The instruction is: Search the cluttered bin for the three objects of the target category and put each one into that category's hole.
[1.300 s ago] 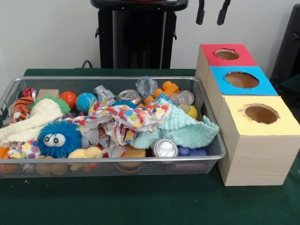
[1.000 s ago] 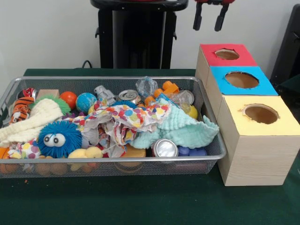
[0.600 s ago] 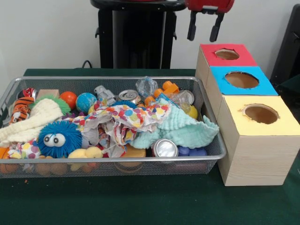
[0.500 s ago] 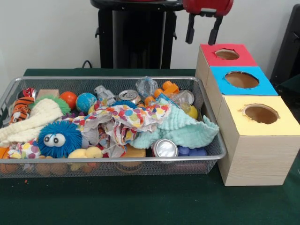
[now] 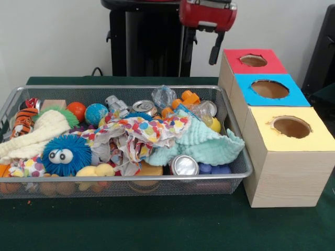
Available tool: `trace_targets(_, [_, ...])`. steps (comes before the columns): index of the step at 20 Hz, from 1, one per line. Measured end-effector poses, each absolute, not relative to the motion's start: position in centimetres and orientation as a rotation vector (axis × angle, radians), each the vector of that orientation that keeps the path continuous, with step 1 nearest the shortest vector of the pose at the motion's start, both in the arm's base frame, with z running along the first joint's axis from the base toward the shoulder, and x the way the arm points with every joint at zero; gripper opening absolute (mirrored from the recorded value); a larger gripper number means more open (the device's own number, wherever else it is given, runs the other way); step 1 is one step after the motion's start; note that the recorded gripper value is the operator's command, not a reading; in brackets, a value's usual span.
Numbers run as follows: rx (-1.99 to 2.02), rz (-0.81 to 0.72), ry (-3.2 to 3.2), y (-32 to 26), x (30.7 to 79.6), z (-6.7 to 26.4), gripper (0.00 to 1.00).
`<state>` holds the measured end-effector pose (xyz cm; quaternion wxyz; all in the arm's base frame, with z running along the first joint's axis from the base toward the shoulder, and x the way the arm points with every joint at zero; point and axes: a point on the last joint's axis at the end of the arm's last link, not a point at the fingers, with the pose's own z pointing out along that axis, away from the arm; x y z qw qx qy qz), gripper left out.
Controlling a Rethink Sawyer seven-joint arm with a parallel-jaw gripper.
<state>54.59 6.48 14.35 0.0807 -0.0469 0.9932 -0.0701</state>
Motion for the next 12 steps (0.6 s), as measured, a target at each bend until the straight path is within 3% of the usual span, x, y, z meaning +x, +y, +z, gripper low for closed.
trace_targets(12, [-0.154, -0.264, 2.976, 0.6, 54.7, 11.9, 1.0])
